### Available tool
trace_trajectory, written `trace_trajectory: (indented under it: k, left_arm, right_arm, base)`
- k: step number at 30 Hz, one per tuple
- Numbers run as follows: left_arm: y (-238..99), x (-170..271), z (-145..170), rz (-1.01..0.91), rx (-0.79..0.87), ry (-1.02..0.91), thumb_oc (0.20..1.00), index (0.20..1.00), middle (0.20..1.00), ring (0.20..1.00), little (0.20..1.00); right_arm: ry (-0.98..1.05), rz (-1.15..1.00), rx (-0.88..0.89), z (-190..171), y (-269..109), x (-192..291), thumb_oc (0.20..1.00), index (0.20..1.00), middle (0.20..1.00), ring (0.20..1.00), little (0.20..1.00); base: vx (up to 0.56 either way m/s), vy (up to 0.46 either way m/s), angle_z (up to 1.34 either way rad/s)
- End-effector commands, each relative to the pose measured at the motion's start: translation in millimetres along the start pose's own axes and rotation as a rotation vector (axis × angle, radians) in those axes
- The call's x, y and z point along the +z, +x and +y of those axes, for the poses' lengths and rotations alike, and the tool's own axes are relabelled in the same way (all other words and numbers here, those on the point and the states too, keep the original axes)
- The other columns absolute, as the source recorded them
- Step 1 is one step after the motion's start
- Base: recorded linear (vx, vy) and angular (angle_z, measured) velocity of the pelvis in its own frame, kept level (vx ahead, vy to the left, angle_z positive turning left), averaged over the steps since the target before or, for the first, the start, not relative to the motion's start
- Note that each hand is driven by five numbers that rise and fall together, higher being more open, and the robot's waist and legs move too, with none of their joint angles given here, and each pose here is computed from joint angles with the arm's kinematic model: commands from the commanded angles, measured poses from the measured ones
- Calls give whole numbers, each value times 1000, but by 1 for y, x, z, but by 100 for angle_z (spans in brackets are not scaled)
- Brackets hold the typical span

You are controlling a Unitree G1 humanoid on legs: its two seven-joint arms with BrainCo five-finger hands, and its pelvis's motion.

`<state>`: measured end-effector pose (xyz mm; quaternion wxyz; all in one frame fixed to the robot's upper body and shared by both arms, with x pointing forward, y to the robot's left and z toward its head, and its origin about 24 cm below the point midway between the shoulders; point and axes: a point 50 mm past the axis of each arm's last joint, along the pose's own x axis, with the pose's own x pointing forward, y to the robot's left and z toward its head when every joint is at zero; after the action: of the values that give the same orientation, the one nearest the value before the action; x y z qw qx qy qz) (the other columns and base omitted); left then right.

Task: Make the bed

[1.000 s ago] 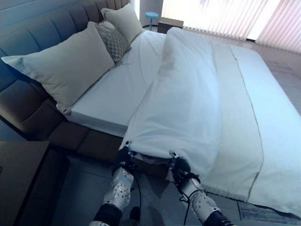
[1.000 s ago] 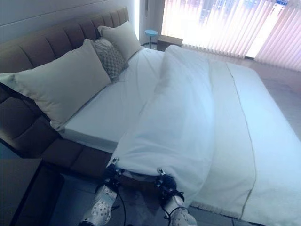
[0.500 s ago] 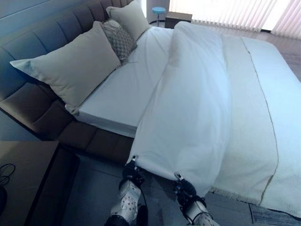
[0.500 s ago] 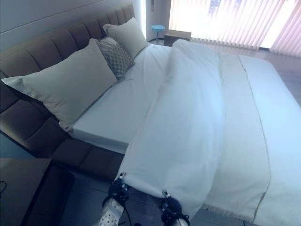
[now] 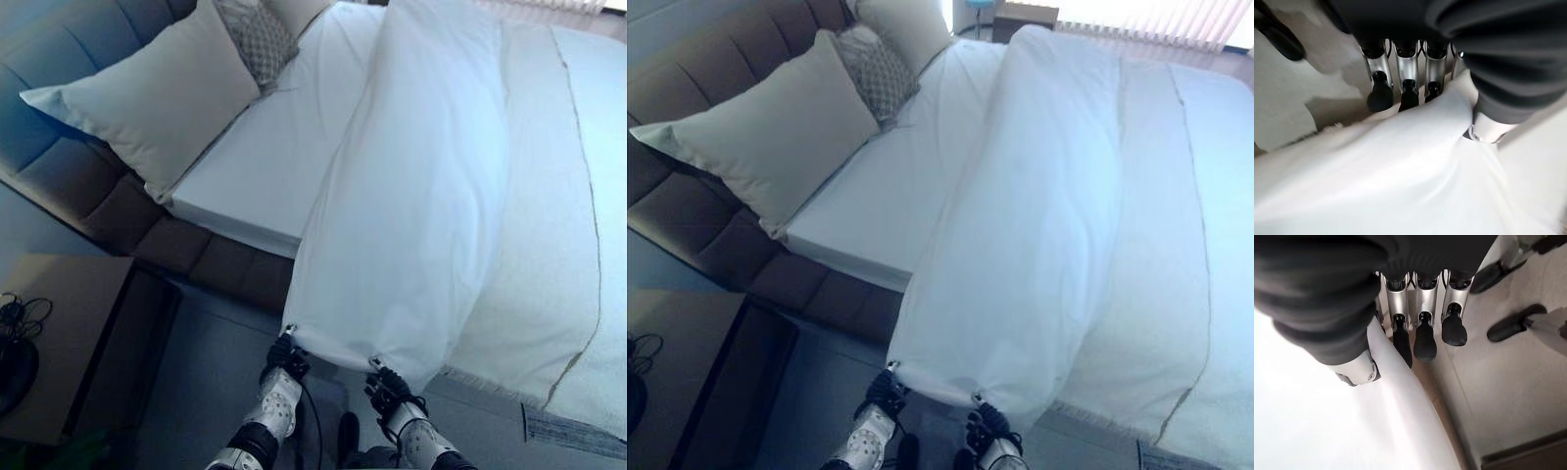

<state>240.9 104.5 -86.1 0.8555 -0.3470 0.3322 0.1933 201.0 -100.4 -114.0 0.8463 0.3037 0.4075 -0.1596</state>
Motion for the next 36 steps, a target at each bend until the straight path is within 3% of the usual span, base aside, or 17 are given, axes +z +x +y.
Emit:
trace_trajectory:
  k: [1,12,21,22,23,24,31,36]
  left_arm:
    - [-8,-19,82,47,331,-13,200,200,200,200,200]
    - [7,4,57,-13,294,143,200,200,200,200,200]
    - [16,24,37,-67,254,309,200,200,200,200,200]
    - [18,27,33,-65,239,351,200,200,200,200,200]
    - [19,31,31,-73,237,377,934,934,934,934,934]
    - [20,32,30,-64,230,412,1000,1000,1000,1000,1000]
    - [23,49,25,-129,191,680,1000,1000,1000,1000,1000]
    - [21,43,51,-80,226,779,1000,1000,1000,1000,1000]
  right_arm:
    - [64,43,-179,-36,-2,-13,200,200,200,200,200]
    - [150,-36,-224,-14,9,14,200,200,200,200,200]
    - [76,-111,-251,-10,14,41,200,200,200,200,200]
    - [42,-127,-251,-9,16,50,771,771,771,771,771]
    - [23,-140,-251,-8,17,55,1000,1000,1000,1000,1000]
    - [-1,-144,-258,-10,18,60,1000,1000,1000,1000,1000]
    - [-129,-212,-271,-24,19,87,1000,1000,1000,1000,1000]
    - [-127,-168,-360,-68,15,81,1000,1000,1000,1000,1000]
  base:
    - [4,88,-14]
    - [7,57,-18]
    - [-2,18,-5]
    - [0,0,0]
    - [0,0,0]
    - [0,0,0]
    - [3,-1,0]
    - [47,-6,-2]
